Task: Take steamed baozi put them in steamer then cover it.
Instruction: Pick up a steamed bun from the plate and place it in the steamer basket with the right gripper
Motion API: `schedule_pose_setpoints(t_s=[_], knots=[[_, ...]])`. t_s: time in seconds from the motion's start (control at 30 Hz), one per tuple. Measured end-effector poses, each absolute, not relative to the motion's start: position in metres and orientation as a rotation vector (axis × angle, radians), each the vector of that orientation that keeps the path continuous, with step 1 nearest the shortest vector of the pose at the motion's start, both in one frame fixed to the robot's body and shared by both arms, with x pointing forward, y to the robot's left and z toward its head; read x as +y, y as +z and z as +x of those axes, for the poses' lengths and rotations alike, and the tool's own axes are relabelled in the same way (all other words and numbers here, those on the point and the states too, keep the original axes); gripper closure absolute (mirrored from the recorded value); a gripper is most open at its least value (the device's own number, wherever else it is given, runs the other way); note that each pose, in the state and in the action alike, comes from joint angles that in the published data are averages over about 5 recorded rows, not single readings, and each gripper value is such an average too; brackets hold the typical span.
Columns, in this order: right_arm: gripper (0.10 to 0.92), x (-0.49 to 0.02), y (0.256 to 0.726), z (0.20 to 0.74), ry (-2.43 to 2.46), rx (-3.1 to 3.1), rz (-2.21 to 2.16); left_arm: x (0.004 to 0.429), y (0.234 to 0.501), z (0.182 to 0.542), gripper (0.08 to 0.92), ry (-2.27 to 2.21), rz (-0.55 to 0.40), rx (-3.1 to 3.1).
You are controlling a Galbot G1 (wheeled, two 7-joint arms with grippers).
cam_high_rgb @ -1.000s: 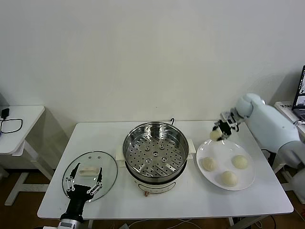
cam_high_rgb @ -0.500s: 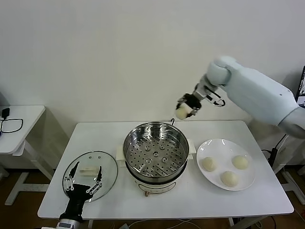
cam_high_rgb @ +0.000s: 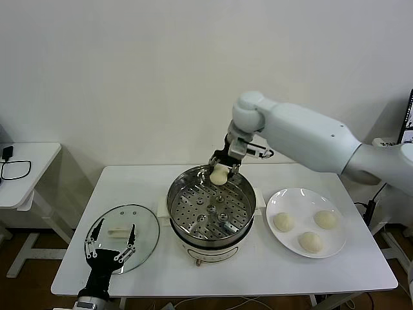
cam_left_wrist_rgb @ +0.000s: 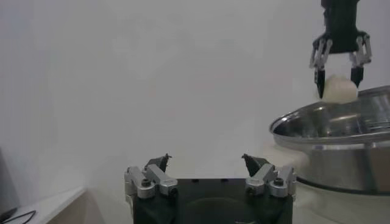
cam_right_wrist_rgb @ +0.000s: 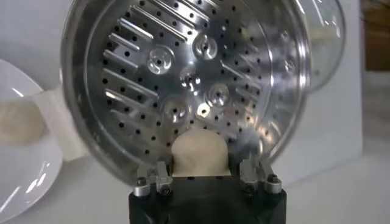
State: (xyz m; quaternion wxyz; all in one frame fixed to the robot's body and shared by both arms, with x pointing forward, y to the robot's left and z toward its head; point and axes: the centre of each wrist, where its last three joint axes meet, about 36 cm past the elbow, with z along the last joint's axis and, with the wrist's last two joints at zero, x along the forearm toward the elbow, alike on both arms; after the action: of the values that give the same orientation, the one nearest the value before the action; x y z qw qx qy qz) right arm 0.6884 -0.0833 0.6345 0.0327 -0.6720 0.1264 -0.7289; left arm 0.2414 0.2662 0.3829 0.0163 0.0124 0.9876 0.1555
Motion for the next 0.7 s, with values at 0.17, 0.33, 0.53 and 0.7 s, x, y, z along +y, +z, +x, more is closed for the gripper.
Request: schedule_pose_setpoints(t_s=[0.17, 0.33, 0.53, 0.7], knots=[[0.403, -0.066, 0.615, 0.688, -2.234, 0.317, -2.073, 0.267, 0.385, 0.242, 0.177, 0.475, 0.031, 3.066], [0.401, -0.053, 0.601, 0.689, -2.234, 0.264, -2.073, 0.269, 0.387, 0.242, 0.177, 0.473, 0.024, 3.063], [0.335, -0.047, 0.593, 0.69, -2.237, 0.233, -2.066, 0.27, 0.387, 0.243, 0.177, 0.474, 0.015, 3.062], [0.218, -0.048, 0.598, 0.689, -2.242, 0.236, -2.053, 0.27, 0.389, 0.243, 0.177, 0.47, 0.009, 3.059]])
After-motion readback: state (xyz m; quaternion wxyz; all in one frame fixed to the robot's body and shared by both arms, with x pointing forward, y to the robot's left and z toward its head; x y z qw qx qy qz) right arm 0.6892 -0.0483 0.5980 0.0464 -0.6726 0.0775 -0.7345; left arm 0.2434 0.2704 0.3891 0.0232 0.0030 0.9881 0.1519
